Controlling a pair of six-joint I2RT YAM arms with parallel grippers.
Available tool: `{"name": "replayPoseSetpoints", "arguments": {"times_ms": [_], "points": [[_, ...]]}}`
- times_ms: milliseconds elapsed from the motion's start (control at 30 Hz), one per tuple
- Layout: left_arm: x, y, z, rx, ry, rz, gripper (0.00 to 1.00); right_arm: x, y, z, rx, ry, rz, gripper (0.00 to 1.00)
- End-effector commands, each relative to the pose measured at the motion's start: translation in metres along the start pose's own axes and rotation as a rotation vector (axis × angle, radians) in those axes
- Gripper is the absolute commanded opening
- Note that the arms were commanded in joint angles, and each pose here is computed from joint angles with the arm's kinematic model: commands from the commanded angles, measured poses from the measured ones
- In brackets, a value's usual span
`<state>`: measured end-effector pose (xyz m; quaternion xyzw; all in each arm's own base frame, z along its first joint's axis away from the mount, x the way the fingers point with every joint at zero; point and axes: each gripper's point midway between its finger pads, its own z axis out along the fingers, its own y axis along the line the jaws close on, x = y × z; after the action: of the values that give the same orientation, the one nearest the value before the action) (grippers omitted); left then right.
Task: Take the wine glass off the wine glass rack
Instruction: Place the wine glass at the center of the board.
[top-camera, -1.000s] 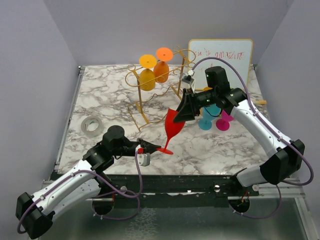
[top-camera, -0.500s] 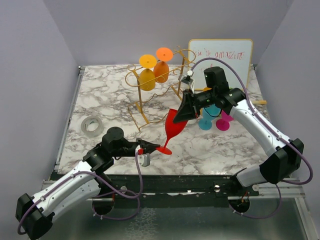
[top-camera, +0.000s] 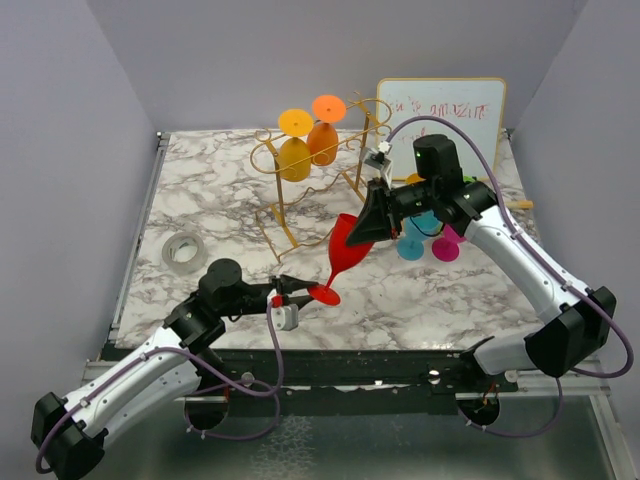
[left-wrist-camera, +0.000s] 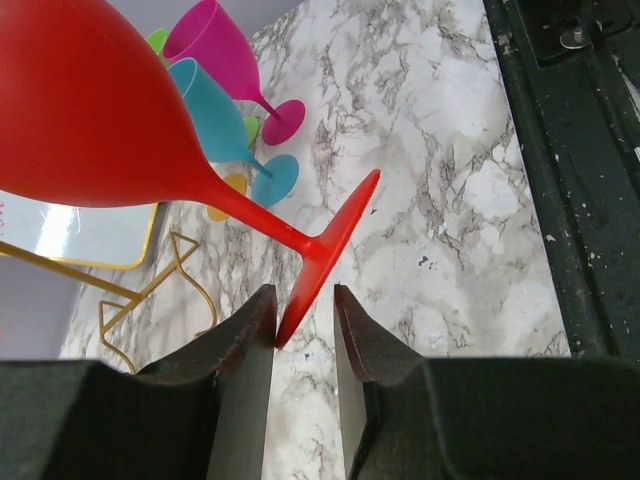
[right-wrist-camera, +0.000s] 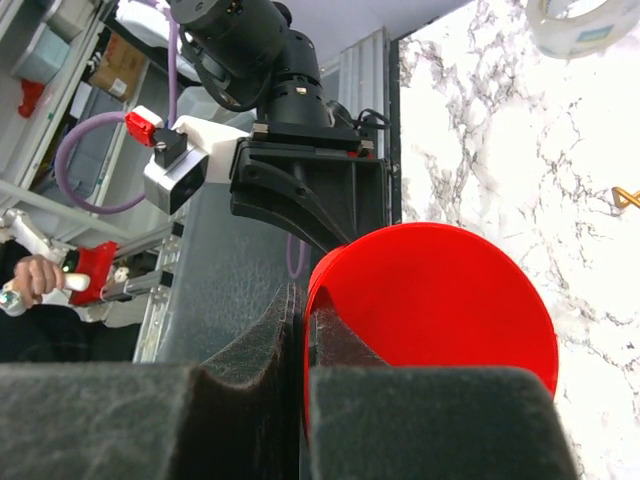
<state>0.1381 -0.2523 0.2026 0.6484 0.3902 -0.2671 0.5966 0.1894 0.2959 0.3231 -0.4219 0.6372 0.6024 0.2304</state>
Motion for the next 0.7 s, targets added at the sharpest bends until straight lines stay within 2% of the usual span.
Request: {"name": "replayPoseSetpoints", "arguments": {"times_ms": [0, 167, 300, 500, 667], "points": [[0.001, 0.0, 0.0, -0.02, 0.001, -0.049, 0.33, -0.002, -0.008, -0.001, 0.071, -0.022, -0.043, 0.0], [0.0, 0.003, -0.001, -0.033, 0.009, -0.082, 0.45, 0.002, -0.015, -0.002, 0.112, -0.014, -0.029, 0.0], [0.006, 0.011, -0.005, -0.069, 0.07, -0.104, 0.5, 0.006, -0.024, -0.003, 0.165, -0.006, -0.004, 0.01], [0.005, 0.034, -0.016, -0.219, 0.098, -0.147, 0.65, 0.014, -0.035, -0.008, 0.27, -0.015, 0.035, 0.01], [0.007, 0.049, -0.024, -0.325, 0.125, -0.217, 0.74, 0.026, -0.058, -0.015, 0.444, -0.001, 0.084, 0.0]]}}
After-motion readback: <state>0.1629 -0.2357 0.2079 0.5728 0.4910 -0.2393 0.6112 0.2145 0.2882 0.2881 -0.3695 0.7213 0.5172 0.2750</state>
